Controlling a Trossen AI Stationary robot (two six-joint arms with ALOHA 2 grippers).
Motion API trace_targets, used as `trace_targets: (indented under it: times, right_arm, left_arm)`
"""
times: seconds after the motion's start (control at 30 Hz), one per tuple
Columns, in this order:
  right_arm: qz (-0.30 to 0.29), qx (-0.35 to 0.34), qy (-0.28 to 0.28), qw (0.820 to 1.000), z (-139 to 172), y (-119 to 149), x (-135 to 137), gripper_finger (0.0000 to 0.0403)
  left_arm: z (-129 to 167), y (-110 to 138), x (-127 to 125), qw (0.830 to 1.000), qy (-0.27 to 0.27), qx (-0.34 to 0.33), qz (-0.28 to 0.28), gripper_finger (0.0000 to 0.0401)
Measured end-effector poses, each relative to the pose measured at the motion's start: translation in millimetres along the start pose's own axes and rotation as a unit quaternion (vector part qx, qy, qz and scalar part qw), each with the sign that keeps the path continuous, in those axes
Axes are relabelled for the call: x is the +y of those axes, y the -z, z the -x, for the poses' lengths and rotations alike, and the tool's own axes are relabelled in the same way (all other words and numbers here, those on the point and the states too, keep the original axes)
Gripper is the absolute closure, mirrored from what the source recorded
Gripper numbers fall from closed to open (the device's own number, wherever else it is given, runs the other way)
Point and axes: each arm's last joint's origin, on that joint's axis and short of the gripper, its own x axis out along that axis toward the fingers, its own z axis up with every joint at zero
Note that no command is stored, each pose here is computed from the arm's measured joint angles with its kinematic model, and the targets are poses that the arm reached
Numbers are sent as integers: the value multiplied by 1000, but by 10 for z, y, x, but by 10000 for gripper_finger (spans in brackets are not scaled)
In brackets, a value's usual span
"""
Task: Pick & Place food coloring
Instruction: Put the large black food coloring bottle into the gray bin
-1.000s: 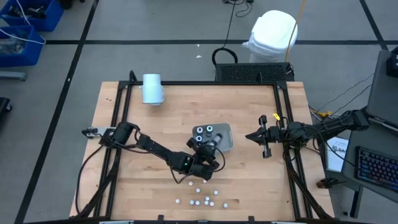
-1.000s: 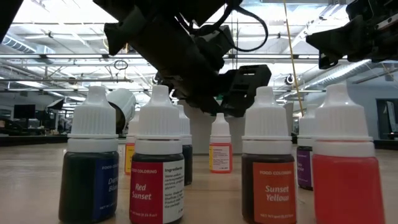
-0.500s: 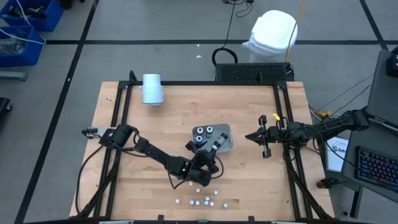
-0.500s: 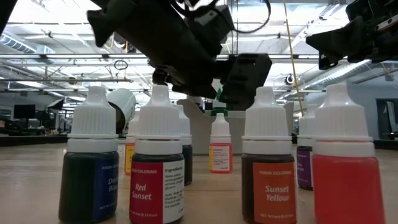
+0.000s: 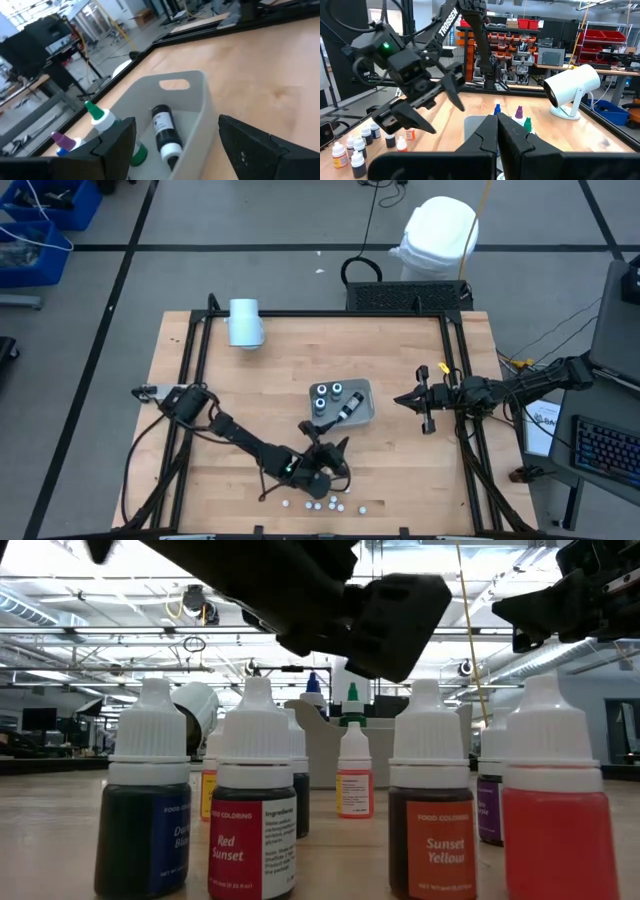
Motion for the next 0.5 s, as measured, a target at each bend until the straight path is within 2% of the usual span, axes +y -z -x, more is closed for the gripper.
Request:
trace_targets:
  times: [0.17,0.5]
  right_arm:
    - [-14,0,0,1000,0,1,0,403]
    - [-14,1,0,1000,0,2,0,403]
  left_arm:
    - [71,2,-32,1000,10,-3,-14,116]
    - [-17,-3,6,1000,2,1,-11,116]
